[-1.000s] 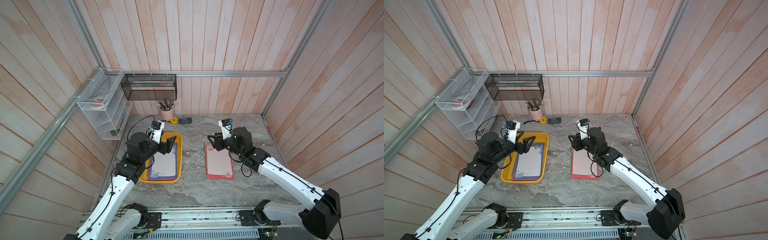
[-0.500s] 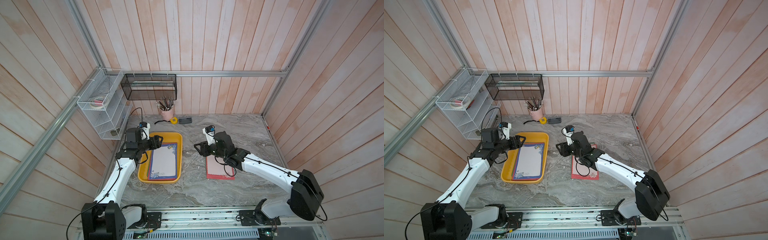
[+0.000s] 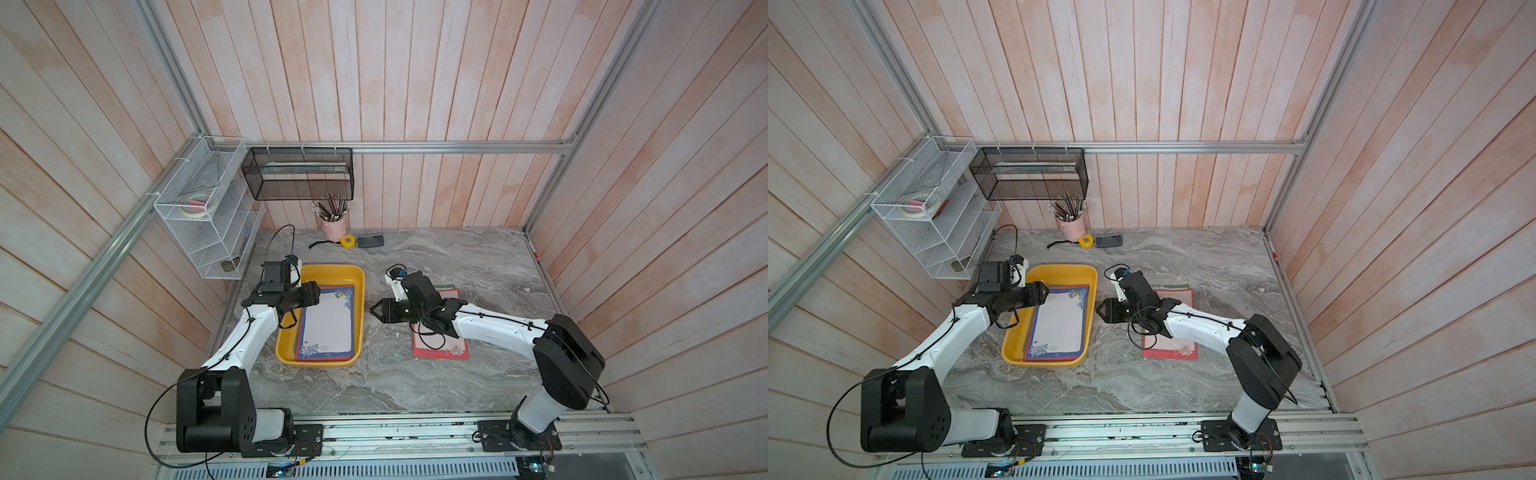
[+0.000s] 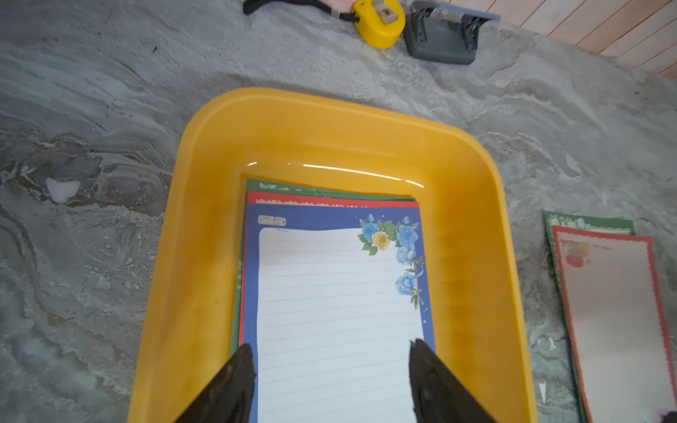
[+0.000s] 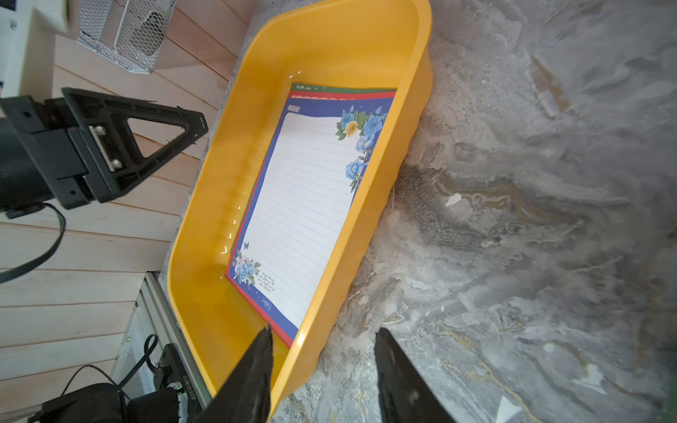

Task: Take out the stationery paper from the storage box
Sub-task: Pick up the stationery paper from the storage box.

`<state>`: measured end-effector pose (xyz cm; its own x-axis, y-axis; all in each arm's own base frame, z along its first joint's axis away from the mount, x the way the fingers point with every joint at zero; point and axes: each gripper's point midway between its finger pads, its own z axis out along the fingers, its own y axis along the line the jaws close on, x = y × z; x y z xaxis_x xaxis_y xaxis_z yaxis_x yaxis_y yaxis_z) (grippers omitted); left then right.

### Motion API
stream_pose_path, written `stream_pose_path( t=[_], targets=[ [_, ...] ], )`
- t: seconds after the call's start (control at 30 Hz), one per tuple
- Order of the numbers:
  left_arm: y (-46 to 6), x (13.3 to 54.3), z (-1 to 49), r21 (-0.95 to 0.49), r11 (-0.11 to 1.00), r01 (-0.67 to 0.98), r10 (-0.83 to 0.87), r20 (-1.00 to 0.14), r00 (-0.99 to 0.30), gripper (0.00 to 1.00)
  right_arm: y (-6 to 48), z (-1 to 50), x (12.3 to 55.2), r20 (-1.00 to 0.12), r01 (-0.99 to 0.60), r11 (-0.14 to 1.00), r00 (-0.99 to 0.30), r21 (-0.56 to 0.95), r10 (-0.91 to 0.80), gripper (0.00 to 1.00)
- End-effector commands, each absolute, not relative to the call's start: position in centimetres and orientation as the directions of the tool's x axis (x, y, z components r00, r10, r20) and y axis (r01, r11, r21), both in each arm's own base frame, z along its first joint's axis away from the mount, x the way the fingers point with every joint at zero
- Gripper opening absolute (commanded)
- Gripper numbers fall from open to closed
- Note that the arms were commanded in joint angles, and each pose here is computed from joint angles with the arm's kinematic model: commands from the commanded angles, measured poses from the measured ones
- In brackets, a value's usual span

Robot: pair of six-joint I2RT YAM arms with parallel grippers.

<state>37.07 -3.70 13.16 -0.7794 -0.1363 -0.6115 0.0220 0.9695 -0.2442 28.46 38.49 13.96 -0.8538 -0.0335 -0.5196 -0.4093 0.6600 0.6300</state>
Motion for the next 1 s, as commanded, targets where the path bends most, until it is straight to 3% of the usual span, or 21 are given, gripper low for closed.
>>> stream_pose_path(
  t=[0.0,0.97],
  targets=[
    [-2.8,36.4,11.1,-0.189,0.982,0.000,-0.109,-0.564,-0.819,0.68,40.1,14.7,28.4,-0.482,-0.389,0.615,-0.876,0.686,-0.017,0.47],
    [-2.8,35.0,5.6,-0.152,0.988,-0.036,-0.093,-0.387,-0.917,0.66,40.9,13.7,28.9,-0.452,-0.368,0.621,-0.892,0.692,-0.025,0.46]
  ],
)
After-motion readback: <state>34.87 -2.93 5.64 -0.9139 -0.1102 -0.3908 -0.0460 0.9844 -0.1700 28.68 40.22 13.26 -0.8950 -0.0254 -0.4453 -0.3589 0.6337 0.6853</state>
